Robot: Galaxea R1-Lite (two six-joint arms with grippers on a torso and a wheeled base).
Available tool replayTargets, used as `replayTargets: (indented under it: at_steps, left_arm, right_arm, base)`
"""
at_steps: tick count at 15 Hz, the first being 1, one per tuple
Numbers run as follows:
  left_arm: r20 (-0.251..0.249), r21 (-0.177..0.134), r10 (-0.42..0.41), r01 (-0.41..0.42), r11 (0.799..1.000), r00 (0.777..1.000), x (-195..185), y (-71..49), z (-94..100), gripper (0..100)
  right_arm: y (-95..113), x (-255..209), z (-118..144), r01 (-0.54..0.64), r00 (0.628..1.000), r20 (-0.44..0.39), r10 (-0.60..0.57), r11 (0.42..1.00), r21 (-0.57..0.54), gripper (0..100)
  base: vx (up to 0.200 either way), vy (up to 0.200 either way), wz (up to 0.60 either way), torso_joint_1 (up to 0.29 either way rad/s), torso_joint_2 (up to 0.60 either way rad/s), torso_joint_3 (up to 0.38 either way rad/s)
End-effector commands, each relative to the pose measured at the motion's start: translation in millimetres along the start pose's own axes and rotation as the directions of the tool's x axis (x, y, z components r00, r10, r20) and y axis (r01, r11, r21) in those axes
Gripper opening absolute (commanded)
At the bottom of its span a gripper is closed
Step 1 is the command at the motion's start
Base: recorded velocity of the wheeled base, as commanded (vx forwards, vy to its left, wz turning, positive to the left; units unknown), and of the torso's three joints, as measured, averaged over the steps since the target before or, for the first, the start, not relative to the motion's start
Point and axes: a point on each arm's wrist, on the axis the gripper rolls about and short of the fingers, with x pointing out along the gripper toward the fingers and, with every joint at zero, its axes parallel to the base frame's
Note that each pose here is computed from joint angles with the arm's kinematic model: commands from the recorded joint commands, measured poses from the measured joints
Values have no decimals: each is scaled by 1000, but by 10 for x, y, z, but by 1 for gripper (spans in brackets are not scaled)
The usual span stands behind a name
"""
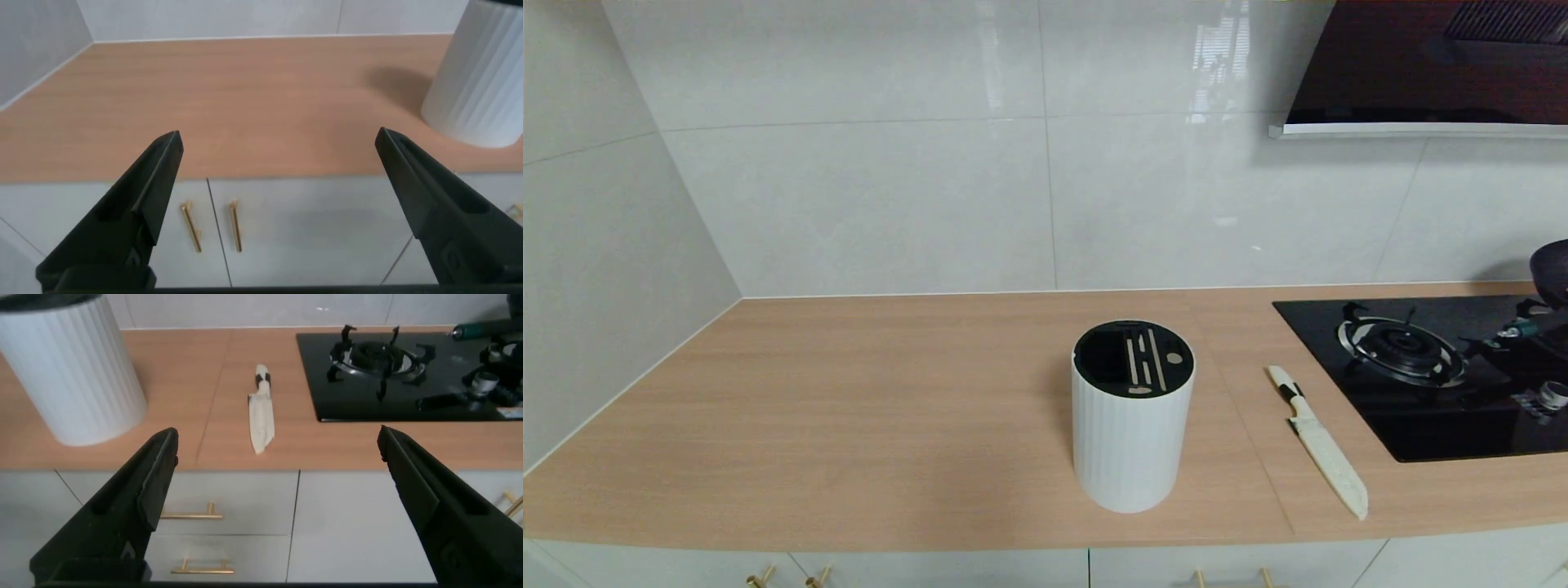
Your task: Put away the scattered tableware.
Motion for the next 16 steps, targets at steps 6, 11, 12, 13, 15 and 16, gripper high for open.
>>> replayTargets:
  at_steps: [6, 11, 12, 13, 15, 16]
  left_arm:
    - [-1, 0, 0, 0, 1000, 1000, 0, 0, 0, 100]
    - [-1, 0, 0, 0, 1000, 1000, 0, 0, 0, 100]
    - [-1, 0, 0, 0, 1000, 1000, 0, 0, 0, 100]
    - [-1, 0, 0, 0, 1000, 1000, 0, 0, 0, 100]
    - [-1, 0, 0, 0, 1000, 1000, 0, 0, 0, 100]
    - [-1, 0, 0, 0, 1000, 1000, 0, 0, 0, 100]
  right_arm:
    - [0, 1, 0, 0, 1000, -1, 0, 1000, 0, 100]
    - [0, 1, 2, -2, 1000, 0, 2, 1000, -31, 100]
    - [0, 1, 2, -2, 1000, 0, 2, 999, -51, 100]
    - [1, -7, 36, -3, 1000, 11, 4, 999, -54, 100]
    - [2, -60, 435, -10, 997, 74, 13, 999, -30, 100]
    - [6, 14, 727, -42, 998, 47, 43, 999, -23, 100]
  base:
    - [0, 0, 0, 119, -251, -137]
    - [0, 0, 0, 0, 0, 0]
    - [0, 0, 0, 0, 0, 0]
    - [0, 0, 0, 0, 0, 0]
    - [0, 0, 0, 0, 0, 0]
    - [0, 0, 0, 0, 0, 0]
